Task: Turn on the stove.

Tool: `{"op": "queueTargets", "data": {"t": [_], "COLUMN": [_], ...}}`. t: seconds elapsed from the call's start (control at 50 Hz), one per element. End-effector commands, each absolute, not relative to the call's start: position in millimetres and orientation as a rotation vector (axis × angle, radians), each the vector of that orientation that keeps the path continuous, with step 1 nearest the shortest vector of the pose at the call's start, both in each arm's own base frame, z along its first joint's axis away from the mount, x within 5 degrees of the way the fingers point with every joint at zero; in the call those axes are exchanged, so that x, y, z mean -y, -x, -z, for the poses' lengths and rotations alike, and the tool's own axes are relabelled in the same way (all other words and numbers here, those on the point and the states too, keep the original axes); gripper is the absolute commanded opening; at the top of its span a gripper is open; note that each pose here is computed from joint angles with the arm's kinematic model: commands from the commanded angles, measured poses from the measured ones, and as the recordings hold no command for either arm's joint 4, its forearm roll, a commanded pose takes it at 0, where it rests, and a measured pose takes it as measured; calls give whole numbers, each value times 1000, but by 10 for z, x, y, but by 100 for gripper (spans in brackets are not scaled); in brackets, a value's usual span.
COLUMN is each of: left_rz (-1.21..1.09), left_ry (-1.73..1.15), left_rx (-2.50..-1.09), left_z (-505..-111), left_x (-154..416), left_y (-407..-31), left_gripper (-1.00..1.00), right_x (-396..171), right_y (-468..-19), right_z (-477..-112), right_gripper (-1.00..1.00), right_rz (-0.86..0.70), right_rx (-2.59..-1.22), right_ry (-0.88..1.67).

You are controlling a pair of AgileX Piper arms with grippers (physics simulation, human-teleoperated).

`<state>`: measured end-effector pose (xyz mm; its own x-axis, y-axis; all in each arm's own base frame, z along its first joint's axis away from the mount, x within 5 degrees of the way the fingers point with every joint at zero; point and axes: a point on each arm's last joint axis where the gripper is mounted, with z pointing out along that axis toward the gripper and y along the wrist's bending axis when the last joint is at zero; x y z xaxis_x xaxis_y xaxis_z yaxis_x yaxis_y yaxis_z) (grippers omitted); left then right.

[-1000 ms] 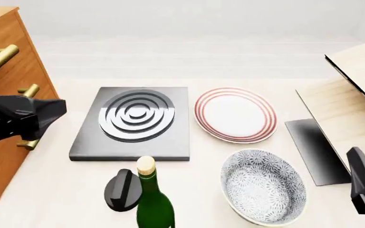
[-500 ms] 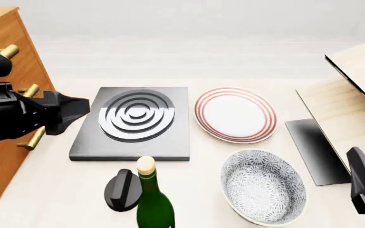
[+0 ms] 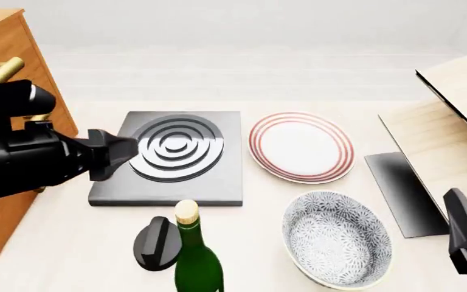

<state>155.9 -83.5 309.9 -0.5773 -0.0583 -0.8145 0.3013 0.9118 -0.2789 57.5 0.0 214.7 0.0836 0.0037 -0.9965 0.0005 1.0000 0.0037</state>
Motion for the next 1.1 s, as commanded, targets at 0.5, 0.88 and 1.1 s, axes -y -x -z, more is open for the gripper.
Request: {"op": "queueTargets", "data": {"t": [0.5, 0.88, 1.1], "left_rz": [485, 487, 477], "left_ry": [-118, -107, -107], "left_rx": [-2220, -2261, -2268], "left_z": [-2482, -2306, -2265], "left_x": [910, 916, 933], "left_y": [-1727, -1699, -1755], "left_gripper": [100, 100, 100], "right_x": [0, 0, 0], "right_y": [-575, -575, -575], "right_z": [-2147, -2147, -2147], "right_gripper": [100, 100, 100], "right_rz": [-3, -2, -2], "right_rx": [-1487, -1487, -1487], "right_ry": [-4, -4, -3]}}
